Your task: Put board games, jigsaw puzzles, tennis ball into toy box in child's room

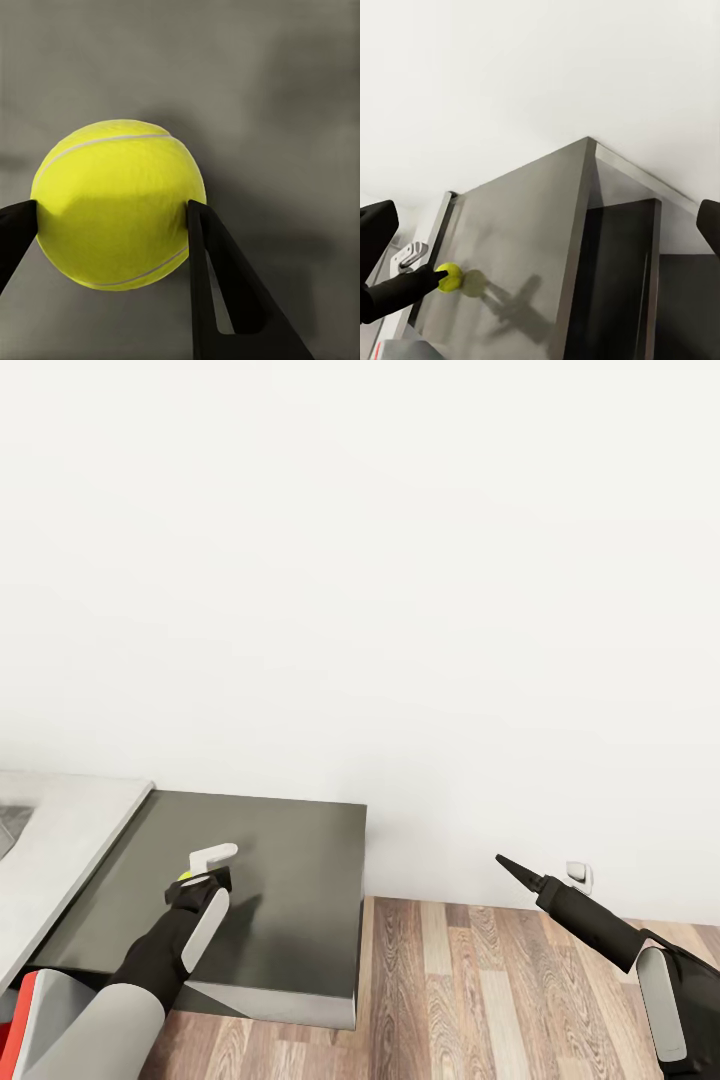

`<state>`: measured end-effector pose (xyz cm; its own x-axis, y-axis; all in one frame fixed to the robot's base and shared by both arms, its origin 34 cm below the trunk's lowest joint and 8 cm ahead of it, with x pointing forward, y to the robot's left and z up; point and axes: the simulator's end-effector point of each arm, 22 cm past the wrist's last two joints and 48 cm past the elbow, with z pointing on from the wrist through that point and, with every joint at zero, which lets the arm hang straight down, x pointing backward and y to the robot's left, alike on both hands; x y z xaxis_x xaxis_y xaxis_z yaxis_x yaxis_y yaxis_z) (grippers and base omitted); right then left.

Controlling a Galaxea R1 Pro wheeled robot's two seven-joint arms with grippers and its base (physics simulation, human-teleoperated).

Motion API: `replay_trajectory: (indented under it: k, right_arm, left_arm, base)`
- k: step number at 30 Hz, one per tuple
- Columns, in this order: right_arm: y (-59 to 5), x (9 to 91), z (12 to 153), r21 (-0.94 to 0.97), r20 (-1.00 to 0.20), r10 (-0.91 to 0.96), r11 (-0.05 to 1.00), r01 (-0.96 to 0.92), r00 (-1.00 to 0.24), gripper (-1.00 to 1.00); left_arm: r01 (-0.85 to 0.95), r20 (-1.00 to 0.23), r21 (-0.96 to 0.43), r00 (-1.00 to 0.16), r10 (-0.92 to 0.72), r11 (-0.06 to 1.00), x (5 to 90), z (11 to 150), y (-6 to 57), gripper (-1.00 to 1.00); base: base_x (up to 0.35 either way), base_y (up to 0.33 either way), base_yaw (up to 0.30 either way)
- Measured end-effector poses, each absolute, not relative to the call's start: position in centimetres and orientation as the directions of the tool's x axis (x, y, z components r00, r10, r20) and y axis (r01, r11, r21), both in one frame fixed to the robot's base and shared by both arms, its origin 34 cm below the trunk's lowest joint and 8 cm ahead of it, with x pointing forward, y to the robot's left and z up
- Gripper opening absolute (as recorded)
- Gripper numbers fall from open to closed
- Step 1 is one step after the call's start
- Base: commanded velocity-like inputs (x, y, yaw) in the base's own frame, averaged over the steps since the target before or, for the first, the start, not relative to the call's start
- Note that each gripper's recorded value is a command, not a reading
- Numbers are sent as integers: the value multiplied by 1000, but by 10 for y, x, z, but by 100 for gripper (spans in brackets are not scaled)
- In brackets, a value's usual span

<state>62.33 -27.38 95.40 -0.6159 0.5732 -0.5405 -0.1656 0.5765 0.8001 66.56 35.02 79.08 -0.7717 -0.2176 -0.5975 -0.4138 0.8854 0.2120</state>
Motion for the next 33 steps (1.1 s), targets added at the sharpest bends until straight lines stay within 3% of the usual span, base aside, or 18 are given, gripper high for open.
replay_trajectory:
  k: [21, 28, 33]
  right_arm:
    - [-273, 625, 972, 793, -563, 571, 575, -199, -597, 100]
    - [-277, 625, 980, 793, -570, 574, 572, -210, -588, 100]
    - [-278, 625, 984, 794, -572, 578, 569, -215, -582, 100]
  left_arm:
    - [-368, -615, 159, -763, -199, 916, 695, 855, 339, -100]
    - [-305, -632, 92, -753, -181, 948, 704, 924, 323, -100]
    - [-241, -575, -51, -787, -226, 969, 698, 928, 307, -100]
  base:
    - [0, 0, -36]
    - [0, 0, 0]
    - [0, 0, 0]
